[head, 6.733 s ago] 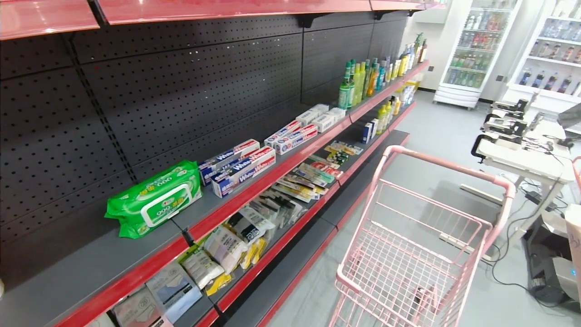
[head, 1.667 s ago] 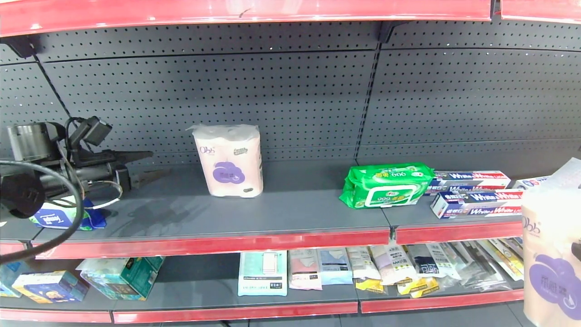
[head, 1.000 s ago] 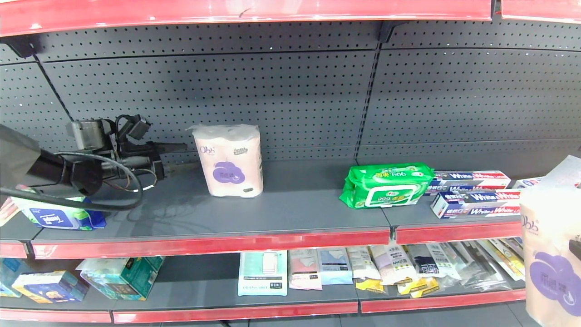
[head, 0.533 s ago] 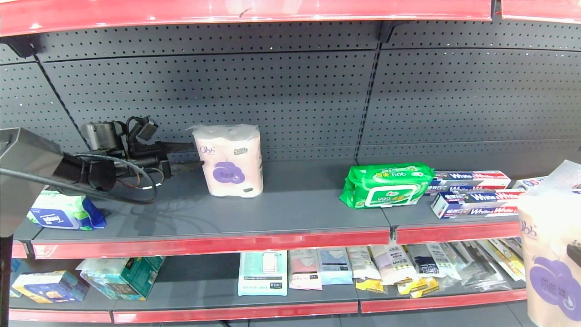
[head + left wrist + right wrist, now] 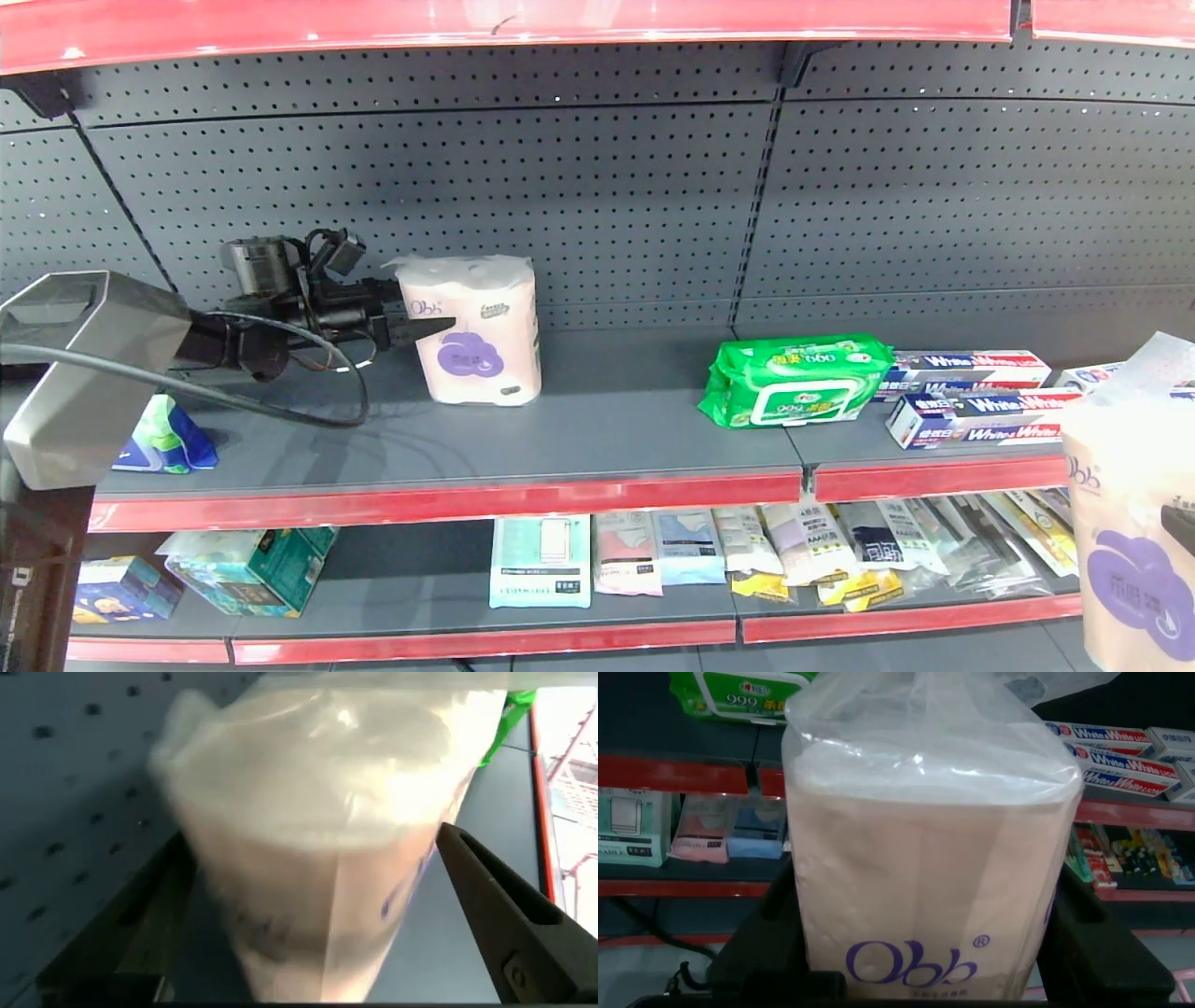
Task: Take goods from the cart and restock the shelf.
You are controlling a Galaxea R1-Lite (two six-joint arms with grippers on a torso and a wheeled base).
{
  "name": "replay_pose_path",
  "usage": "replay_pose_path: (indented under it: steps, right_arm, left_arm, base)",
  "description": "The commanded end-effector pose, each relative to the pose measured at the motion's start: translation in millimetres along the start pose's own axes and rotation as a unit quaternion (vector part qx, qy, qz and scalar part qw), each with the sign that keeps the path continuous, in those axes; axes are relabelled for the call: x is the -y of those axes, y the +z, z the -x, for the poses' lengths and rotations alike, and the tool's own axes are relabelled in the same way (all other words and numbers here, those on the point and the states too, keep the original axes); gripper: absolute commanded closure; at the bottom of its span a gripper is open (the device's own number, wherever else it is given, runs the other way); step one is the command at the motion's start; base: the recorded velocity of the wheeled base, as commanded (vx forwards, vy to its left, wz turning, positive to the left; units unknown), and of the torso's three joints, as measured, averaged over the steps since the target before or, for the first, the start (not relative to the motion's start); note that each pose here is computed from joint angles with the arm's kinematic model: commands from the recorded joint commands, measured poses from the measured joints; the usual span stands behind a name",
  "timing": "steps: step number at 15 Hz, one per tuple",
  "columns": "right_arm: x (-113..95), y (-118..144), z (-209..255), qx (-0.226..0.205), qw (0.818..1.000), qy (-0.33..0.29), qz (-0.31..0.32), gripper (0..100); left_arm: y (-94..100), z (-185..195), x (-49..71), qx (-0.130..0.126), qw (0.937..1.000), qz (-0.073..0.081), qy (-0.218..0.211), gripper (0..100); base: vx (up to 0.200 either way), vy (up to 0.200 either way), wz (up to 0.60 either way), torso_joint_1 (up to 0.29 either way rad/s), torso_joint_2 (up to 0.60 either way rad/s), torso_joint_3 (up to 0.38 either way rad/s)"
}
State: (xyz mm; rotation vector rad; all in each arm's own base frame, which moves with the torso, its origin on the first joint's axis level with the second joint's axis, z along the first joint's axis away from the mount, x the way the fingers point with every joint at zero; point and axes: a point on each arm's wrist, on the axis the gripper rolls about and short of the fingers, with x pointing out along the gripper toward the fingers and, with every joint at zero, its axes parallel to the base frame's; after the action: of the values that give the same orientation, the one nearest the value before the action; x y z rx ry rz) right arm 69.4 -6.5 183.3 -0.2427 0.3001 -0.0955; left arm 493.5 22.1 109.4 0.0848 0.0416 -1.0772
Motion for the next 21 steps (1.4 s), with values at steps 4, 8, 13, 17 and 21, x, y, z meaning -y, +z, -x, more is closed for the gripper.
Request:
replay_pose_path:
  steps: [4, 8, 13, 17, 21]
  right_arm:
    - [0, -1, 0, -0.003, 1.000, -0.003, 0.000, 100]
    - [0, -1, 0, -0.002, 1.000, -0.003, 0.000, 100]
    - [0, 0, -1, -0.002, 1.000, -0.003, 0.000, 100]
    - [0, -1, -1, -0.003, 1.000, -0.003, 0.000, 100]
    - [0, 0, -1, -0.002, 1.000, -0.003, 0.000, 100]
  left_arm:
    - [-3.3, -31, 0.3, 0.008, 0.9996, -0.001, -0.026, 0]
    - [0.7, -35, 1.2, 0.011, 0.9994, 0.013, -0.030, 0]
    - [0.4, -35, 1.6, 0.010, 0.9994, 0.015, -0.029, 0]
    - [1.8, -35, 1.9, 0.012, 0.9995, 0.012, -0.028, 100]
    - [0.9, -33, 4.1, 0.020, 0.9994, -0.006, -0.029, 100]
  base:
    - [0.000, 0.000, 0.00, 0.000, 0.00, 0.000]
    - [0.000, 0.000, 0.00, 0.000, 0.00, 0.000]
    - [0.000, 0.000, 0.00, 0.000, 0.00, 0.000]
    - [0.000, 0.000, 0.00, 0.000, 0.00, 0.000]
    - [0.000, 0.000, 0.00, 0.000, 0.00, 0.000]
